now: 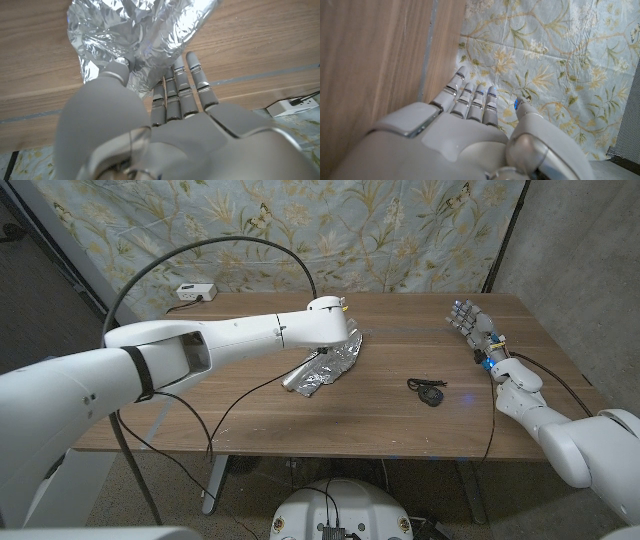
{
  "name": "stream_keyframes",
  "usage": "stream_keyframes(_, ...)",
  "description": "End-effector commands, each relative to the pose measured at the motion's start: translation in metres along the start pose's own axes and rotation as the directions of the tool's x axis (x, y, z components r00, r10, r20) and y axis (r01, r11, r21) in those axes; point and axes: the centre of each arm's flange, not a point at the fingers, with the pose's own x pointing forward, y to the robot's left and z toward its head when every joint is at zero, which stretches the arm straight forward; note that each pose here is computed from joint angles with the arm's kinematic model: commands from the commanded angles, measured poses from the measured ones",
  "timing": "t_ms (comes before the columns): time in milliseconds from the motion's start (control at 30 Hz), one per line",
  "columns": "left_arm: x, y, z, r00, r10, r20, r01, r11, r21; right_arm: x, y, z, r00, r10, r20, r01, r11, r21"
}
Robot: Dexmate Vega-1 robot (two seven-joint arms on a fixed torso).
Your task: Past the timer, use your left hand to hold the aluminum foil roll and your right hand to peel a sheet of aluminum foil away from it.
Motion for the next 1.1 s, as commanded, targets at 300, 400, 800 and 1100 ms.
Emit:
stream_keyframes(300, 0.001, 0.003, -0.004, 0.997, -0.031, 0.075, 0.037, 0.996, -0.082, -0.004, -0.001, 0.006, 1.0, 0.004, 0.002, -0.004, 1.0, -0.027)
stream_keyframes(400, 0.001, 0.006, -0.005, 0.996, -0.021, 0.088, 0.03, 0.995, -0.098, -0.004, -0.001, 0.007, 1.0, 0.005, 0.003, -0.005, 1.0, -0.03)
stream_keyframes(800, -0.002, 0.017, -0.01, 0.989, -0.023, 0.145, 0.047, 0.985, -0.167, -0.004, 0.001, 0.014, 1.0, 0.007, 0.003, -0.007, 0.999, -0.05)
stream_keyframes(1100, 0.0, 0.018, -0.015, 0.983, -0.042, 0.177, 0.077, 0.978, -0.196, -0.005, 0.003, 0.018, 1.0, 0.009, -0.002, -0.01, 0.998, -0.065)
